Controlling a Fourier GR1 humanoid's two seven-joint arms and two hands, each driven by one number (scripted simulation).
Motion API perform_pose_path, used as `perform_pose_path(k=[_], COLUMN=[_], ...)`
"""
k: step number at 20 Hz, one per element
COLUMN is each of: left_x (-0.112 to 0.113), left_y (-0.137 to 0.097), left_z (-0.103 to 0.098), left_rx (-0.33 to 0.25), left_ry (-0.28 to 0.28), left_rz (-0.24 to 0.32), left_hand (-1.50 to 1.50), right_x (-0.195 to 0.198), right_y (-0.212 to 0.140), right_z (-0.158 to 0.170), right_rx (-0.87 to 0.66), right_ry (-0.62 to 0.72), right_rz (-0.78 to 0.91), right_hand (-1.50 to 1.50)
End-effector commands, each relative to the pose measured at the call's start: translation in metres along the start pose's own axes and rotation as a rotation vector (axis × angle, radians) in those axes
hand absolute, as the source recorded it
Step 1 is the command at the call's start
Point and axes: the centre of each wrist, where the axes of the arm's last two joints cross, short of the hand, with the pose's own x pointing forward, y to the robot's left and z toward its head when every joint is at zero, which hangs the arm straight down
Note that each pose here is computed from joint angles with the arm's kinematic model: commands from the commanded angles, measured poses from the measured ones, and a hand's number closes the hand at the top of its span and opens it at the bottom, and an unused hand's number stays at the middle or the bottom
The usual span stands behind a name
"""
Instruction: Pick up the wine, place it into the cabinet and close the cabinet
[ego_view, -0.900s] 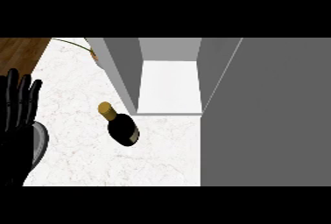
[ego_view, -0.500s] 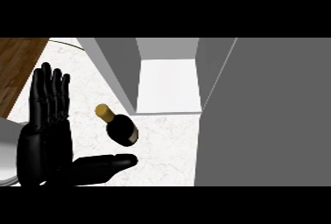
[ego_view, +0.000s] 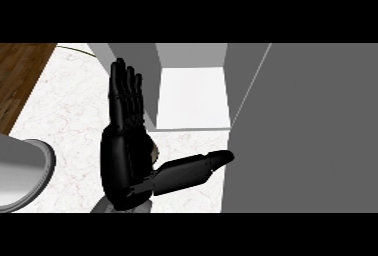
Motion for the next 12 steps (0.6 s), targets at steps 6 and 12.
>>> perform_pose_path(k=[6,12], left_x=[0.02,0.021], left_y=[-0.059,-0.093], left_z=[0.002,-0.003], left_rx=[0.003,0.001], left_ry=[0.0,0.0], left_rz=[0.043,0.026], left_hand=[-1.5,-1.5], right_x=[0.028,0.023], right_y=[-0.006,-0.004], right_z=[-0.005,-0.017], right_rx=[-0.012,0.003], right_ry=[0.017,0.002], right_rz=[-0.018,-0.007], right_hand=[-1.5,-1.5])
